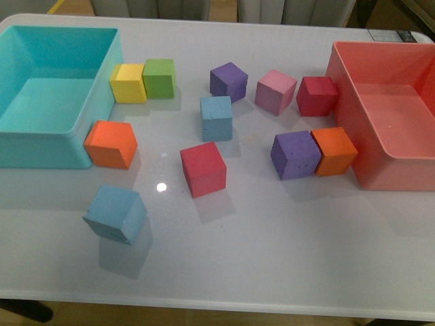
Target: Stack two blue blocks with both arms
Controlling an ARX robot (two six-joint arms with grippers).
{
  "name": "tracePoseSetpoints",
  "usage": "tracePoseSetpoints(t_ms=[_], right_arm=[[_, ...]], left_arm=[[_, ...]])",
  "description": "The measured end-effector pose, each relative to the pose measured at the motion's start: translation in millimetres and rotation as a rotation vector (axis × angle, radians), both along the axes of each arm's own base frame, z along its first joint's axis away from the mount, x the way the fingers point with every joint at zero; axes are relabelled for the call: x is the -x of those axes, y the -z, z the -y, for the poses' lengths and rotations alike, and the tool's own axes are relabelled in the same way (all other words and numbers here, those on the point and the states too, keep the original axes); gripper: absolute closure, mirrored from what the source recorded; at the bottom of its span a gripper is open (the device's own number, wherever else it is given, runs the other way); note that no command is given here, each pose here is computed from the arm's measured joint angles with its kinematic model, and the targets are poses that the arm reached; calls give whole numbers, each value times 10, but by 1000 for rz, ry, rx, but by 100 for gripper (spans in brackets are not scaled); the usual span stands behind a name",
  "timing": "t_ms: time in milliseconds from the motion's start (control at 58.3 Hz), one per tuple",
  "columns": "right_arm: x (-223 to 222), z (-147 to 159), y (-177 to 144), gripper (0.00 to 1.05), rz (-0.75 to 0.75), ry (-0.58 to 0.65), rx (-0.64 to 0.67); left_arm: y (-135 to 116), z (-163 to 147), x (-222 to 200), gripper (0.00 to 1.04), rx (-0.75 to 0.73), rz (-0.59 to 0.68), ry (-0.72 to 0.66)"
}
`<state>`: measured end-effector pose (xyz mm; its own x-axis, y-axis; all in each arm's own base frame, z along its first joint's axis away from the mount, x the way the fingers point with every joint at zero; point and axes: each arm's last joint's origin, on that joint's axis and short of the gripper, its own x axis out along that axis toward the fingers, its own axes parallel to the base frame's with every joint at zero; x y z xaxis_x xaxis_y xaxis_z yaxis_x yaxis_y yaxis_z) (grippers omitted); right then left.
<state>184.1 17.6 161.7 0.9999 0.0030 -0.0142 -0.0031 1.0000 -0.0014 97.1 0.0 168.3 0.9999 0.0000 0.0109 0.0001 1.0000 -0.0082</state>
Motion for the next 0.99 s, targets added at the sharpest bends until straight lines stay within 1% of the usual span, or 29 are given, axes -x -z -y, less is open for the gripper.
tracePoseSetpoints(t_ms=[154,189,274,617,995], right_arm=[[158,58,3,103,-4,0,0],[197,104,-1,103,-2,-22,-1],[285,171,-1,103,-3,5,-1],[518,172,-75,103,21,1,-2],[650,172,-101,103,30,1,-2]], left_arm=[[0,0,0,9,0,0,0],[1,0,0,9,0,0,0],[1,0,0,9,0,0,0],[0,0,0,9,0,0,0],[1,0,0,9,0,0,0]])
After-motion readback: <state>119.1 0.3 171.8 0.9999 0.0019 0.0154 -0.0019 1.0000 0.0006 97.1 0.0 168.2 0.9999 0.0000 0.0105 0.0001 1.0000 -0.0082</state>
